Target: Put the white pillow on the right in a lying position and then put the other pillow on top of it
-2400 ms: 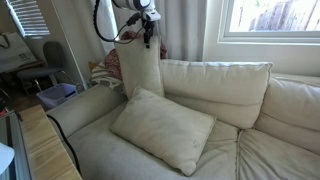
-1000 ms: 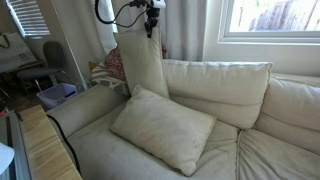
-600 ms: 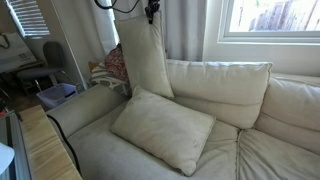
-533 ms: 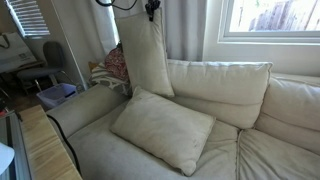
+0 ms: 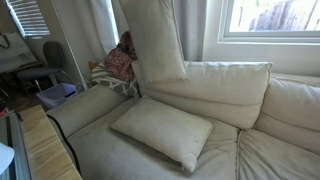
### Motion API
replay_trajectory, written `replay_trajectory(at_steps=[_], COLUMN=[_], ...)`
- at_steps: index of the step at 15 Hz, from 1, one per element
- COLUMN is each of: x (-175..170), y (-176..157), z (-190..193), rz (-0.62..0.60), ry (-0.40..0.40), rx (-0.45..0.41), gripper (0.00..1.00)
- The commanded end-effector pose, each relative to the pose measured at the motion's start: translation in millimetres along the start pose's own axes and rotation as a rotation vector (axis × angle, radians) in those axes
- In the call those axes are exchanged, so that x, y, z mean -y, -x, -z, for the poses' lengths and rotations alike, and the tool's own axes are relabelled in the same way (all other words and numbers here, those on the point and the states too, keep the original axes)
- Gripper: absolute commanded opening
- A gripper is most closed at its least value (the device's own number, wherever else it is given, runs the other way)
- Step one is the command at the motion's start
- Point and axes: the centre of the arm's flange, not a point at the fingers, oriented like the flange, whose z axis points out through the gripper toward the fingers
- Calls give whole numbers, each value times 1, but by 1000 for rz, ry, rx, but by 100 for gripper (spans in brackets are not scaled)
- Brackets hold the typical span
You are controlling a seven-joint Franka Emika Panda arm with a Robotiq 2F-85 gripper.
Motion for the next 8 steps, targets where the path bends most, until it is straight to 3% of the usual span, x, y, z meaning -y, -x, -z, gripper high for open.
replay_trajectory(at_steps=[1, 4, 5, 8], x=[-29, -40, -19, -29], y=[-22, -48, -38, -54], z=[39, 34, 20, 13], rz=[26, 98, 64, 92], ry=[-25, 14, 18, 43], rx=[-5, 8, -21, -22], gripper=[4, 4, 17, 17])
